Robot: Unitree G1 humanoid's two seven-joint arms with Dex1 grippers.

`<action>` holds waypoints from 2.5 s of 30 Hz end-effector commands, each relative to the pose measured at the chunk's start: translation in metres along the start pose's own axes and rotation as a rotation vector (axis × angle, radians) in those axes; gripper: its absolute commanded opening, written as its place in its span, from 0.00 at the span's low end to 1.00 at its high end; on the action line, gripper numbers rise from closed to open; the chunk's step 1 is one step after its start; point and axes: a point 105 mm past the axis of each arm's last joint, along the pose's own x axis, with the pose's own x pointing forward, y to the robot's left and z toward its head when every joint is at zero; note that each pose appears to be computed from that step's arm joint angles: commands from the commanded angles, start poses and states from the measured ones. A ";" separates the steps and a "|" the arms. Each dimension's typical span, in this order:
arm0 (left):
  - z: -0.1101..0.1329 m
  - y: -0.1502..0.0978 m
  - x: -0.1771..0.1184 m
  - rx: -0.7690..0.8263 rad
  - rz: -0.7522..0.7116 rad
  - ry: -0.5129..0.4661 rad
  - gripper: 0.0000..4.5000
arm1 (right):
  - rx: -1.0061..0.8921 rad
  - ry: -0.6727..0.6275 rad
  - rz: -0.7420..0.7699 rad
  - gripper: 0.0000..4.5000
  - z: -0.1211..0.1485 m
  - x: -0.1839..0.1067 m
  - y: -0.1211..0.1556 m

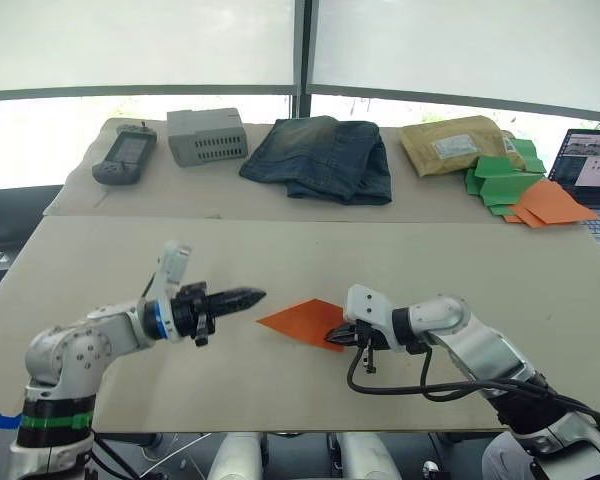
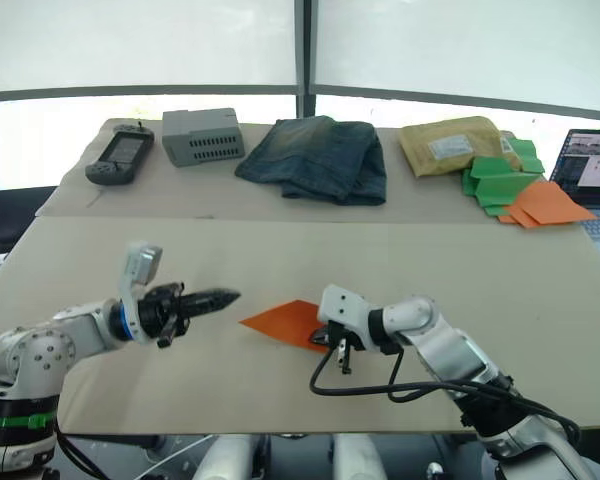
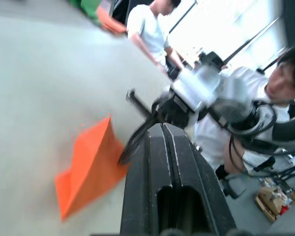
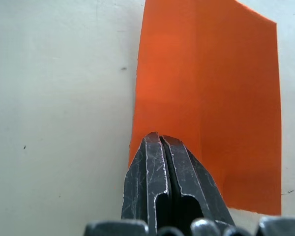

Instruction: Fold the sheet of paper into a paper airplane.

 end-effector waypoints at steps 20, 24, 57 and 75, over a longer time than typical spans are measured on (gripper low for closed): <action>-0.057 0.035 0.047 0.071 -0.122 0.391 0.00 | 0.043 0.056 -0.009 0.01 -0.016 0.009 0.010; -0.067 0.035 0.047 0.069 -0.177 0.468 0.00 | 0.041 0.054 -0.006 0.01 -0.015 0.010 0.011; -0.044 -0.004 0.021 0.260 -0.204 0.371 0.00 | 0.050 0.070 0.016 0.01 -0.012 0.015 0.012; -0.081 0.049 0.023 0.307 -0.031 0.420 0.00 | 0.037 0.065 -0.007 0.01 -0.008 0.009 0.010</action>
